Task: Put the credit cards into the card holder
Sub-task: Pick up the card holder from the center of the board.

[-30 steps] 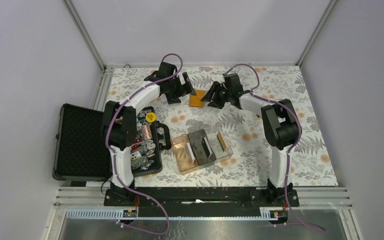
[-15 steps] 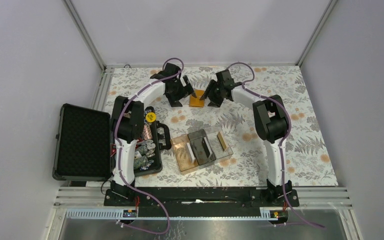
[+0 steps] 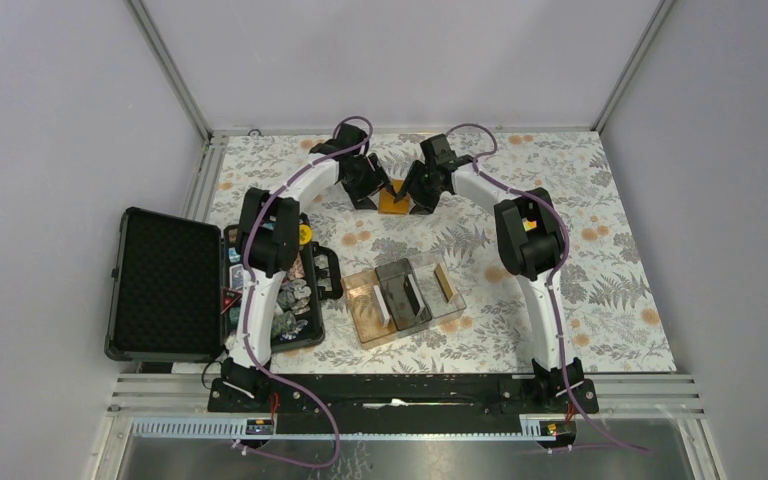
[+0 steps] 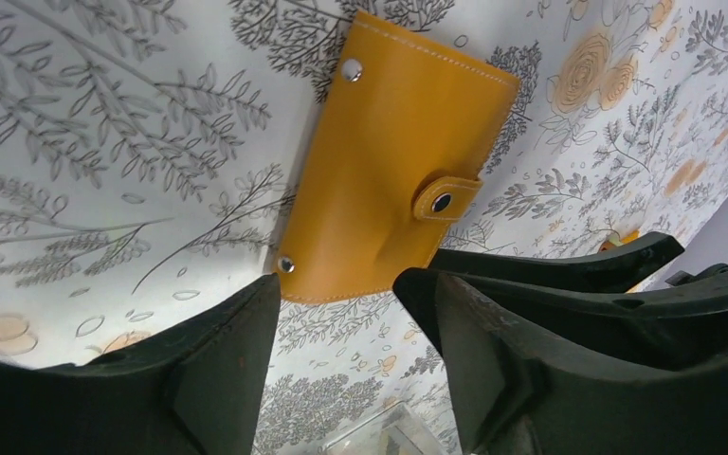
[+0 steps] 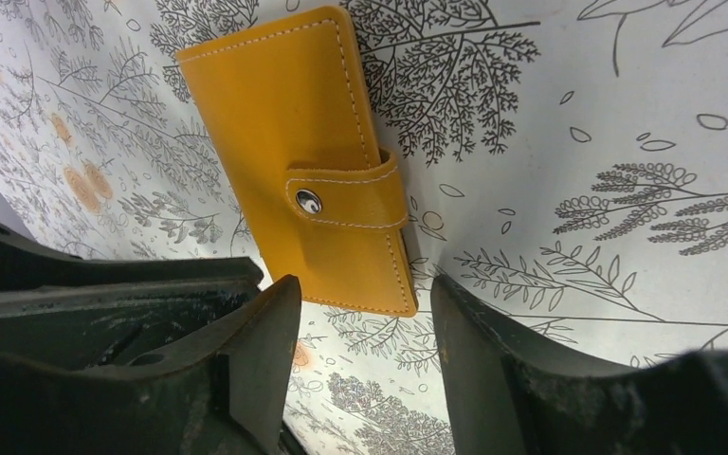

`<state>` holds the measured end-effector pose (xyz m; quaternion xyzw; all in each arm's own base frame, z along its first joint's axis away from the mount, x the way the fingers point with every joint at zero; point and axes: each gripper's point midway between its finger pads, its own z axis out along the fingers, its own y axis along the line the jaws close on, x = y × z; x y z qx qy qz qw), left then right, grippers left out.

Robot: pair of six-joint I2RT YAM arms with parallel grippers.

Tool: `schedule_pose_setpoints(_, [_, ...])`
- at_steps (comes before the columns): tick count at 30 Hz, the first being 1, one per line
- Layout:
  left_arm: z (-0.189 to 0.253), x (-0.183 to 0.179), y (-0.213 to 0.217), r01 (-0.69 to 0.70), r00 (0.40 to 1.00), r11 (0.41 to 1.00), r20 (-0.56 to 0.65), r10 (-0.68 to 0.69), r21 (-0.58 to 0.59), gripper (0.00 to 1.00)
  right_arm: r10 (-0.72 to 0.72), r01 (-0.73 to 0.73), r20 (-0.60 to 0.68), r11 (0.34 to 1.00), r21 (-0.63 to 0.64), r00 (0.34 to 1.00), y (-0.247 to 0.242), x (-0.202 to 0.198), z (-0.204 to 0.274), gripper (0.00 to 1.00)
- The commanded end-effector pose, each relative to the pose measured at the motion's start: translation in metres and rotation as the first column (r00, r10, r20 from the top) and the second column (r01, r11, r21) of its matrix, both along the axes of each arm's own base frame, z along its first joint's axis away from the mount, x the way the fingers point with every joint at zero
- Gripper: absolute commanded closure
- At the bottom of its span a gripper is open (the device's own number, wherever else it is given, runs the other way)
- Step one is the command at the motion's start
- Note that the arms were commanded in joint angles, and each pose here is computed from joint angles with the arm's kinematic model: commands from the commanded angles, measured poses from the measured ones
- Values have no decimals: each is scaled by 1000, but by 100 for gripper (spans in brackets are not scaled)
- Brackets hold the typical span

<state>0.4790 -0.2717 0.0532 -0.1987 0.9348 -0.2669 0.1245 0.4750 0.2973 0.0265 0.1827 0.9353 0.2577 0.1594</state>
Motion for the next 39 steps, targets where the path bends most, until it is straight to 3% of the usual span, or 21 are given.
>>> schedule_pose_setpoints(1, [6, 2, -17, 32, 999, 998, -8, -32, -54, 39, 41, -38, -45, 997, 68, 998, 22, -9, 1, 41])
schedule_pose_setpoints(3, [9, 2, -17, 38, 999, 998, -1, -39, -54, 37, 46, -42, -48, 997, 67, 998, 24, -9, 1, 44])
schedule_pose_setpoints(7, [19, 2, -17, 59, 998, 997, 36, -57, -58, 37, 33, -31, -18, 997, 76, 999, 22, -8, 2, 58])
schedule_pose_setpoints(10, [35, -1, -21, 80, 995, 992, 74, -73, -101, 39, 25, -25, -1, 994, 105, 1000, 25, -8, 4, 73])
schedule_pose_setpoints(16, [68, -7, -13, 91, 980, 992, 186, -74, -84, 28, -15, 9, 60, 995, 95, 998, 13, -12, 13, 100])
schedule_pose_setpoints(27, [116, -48, 25, 83, 916, 996, 392, -81, 11, 15, -35, 27, 162, 998, 53, 986, -21, -51, 35, 100])
schedule_pose_setpoints(34, [146, -81, 21, 139, 829, 986, 556, -62, -96, 11, 13, -41, 254, 994, 105, 967, -19, -63, 50, 100])
schedule_pose_setpoints(39, [170, -106, 21, 175, 779, 968, 627, -23, -181, 10, 26, -98, 373, 980, 175, 928, -6, -52, 87, 100])
